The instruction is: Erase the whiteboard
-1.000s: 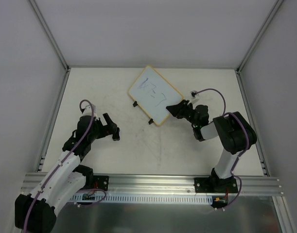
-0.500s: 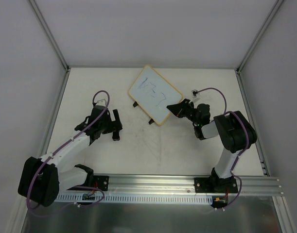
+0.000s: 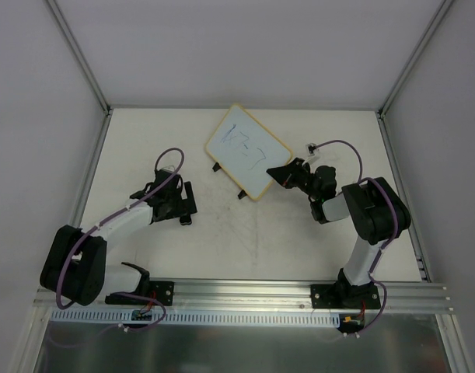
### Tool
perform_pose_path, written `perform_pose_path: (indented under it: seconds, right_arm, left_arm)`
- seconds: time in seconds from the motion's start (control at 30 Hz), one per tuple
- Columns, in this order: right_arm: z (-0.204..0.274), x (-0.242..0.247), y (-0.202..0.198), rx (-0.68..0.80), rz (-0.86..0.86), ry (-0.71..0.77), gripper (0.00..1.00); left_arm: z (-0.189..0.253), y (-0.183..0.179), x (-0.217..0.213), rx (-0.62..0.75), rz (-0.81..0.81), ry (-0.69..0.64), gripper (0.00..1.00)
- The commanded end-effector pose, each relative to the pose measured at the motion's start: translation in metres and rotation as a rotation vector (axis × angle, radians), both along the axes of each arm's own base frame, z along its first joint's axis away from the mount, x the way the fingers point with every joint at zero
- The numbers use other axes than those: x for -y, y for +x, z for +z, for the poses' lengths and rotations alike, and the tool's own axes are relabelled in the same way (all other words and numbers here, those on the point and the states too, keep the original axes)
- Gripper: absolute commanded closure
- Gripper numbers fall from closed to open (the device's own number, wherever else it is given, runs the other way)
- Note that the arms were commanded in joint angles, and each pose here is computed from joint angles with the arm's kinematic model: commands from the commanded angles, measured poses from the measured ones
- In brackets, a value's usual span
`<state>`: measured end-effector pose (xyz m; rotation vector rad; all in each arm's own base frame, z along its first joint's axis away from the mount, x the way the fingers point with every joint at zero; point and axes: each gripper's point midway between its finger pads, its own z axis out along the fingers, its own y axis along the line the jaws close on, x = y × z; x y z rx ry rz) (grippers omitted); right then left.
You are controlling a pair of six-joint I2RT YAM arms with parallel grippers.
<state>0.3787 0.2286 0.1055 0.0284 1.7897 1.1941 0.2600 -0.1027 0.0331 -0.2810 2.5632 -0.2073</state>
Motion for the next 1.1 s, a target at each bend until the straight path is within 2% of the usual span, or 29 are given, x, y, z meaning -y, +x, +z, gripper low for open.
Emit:
perform_pose_path:
  seconds: [0.0, 0.07, 0.33, 0.8, 1.07]
  right_arm:
    - [0.054, 0.002, 0.015, 0.262, -0.012, 0.048, 1.00]
    - [0.054, 0.002, 0.014, 0.263, -0.010, 0.047, 1.00]
    - [0.052, 0.003, 0.016, 0.258, -0.013, 0.045, 1.00]
    - [0.051, 0.004, 0.017, 0.253, -0.013, 0.046, 1.00]
    - [0.052, 0.005, 0.016, 0.253, -0.010, 0.049, 1.00]
  left_arm:
    - [0.005, 0.007, 0.007, -0.004, -0.006, -0.009, 0.07]
    - [0.003, 0.008, 0.008, -0.016, -0.022, 0.004, 0.11]
    - [-0.004, 0.013, 0.015, -0.047, -0.064, 0.059, 0.16]
    - [-0.004, 0.014, 0.011, -0.062, -0.080, 0.144, 0.34]
    - [-0.006, 0.012, 0.014, -0.074, -0.091, 0.174, 0.38]
